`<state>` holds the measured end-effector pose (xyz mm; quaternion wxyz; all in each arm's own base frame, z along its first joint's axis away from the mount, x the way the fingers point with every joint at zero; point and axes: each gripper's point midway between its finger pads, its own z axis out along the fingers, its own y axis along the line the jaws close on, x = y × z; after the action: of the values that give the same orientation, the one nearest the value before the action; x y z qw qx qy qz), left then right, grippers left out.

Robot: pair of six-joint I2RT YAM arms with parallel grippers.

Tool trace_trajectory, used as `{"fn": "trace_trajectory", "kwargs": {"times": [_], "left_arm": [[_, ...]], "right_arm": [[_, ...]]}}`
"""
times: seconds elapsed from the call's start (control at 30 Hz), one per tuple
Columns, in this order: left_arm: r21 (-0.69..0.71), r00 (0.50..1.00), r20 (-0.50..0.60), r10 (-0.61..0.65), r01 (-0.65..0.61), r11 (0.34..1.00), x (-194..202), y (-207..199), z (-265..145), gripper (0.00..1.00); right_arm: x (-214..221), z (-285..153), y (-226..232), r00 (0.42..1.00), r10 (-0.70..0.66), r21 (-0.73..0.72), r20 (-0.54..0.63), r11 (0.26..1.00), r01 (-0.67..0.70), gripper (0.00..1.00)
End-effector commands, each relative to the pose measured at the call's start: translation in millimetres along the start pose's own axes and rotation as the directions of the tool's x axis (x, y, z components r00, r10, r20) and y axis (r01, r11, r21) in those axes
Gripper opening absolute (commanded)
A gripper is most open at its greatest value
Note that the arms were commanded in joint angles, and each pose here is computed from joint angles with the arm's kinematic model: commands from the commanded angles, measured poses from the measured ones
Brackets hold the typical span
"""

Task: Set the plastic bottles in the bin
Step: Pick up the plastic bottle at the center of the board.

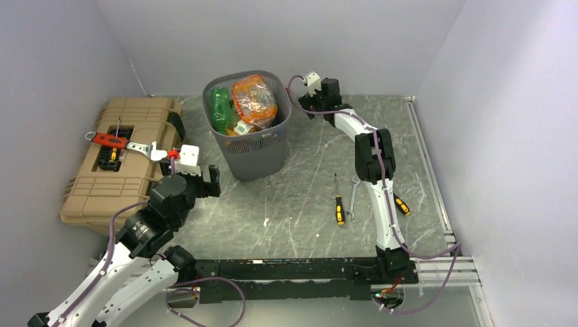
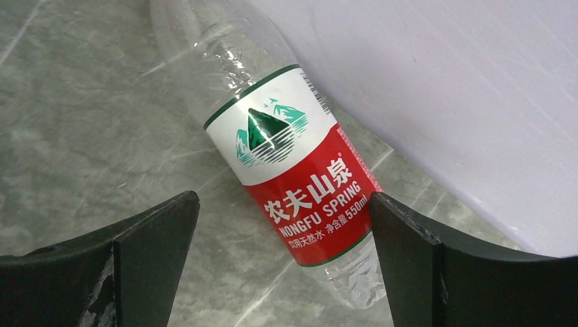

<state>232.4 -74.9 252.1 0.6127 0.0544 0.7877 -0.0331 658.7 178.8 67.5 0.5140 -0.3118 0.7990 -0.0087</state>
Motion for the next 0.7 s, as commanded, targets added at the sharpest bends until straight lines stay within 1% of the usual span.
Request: {"fn": "trace_trajectory", "kwargs": {"times": [0.0,0.17,0.3,0.37,0.57,0.67], "left_arm": [[0.012,1.0,0.012,-0.014,0.013,1.0,-3.9,-2.3,0.3,0.97],[0.01,1.0,0.009,-0.007,0.007,1.0,-3.3,-2.9,2.1,0.97],[0.014,1.0,0.002,-0.003,0.003,1.0,-2.6,-4.4,3.6,0.97],[0.018,1.0,0.0,-0.004,0.004,1.0,-2.5,-5.3,3.8,0.97],[0.035,1.0,0.005,-0.012,0.012,0.999,-3.9,-7.4,1.7,0.97],[0.034,1.0,0.014,-0.022,0.021,0.999,-5.4,-5.0,-2.2,0.97]], "right_arm": [[36.3,13.5,3.8,0.996,0.003,0.062,-0.089,0.998,0.002,0.99],[38.7,16.8,0.6,0.995,-0.007,0.07,-0.104,0.997,0.015,0.99],[43.0,16.4,6.0,0.992,-0.02,0.044,-0.123,0.999,0.025,0.98],[48.7,14.0,13.0,0.989,-0.034,0.026,-0.146,0.999,0.038,0.95],[53.1,6.9,25.5,0.981,-0.045,0.048,-0.188,0.997,0.055,0.86],[53.9,4.2,30.5,0.979,-0.027,0.055,-0.201,0.998,0.039,0.76]]}}
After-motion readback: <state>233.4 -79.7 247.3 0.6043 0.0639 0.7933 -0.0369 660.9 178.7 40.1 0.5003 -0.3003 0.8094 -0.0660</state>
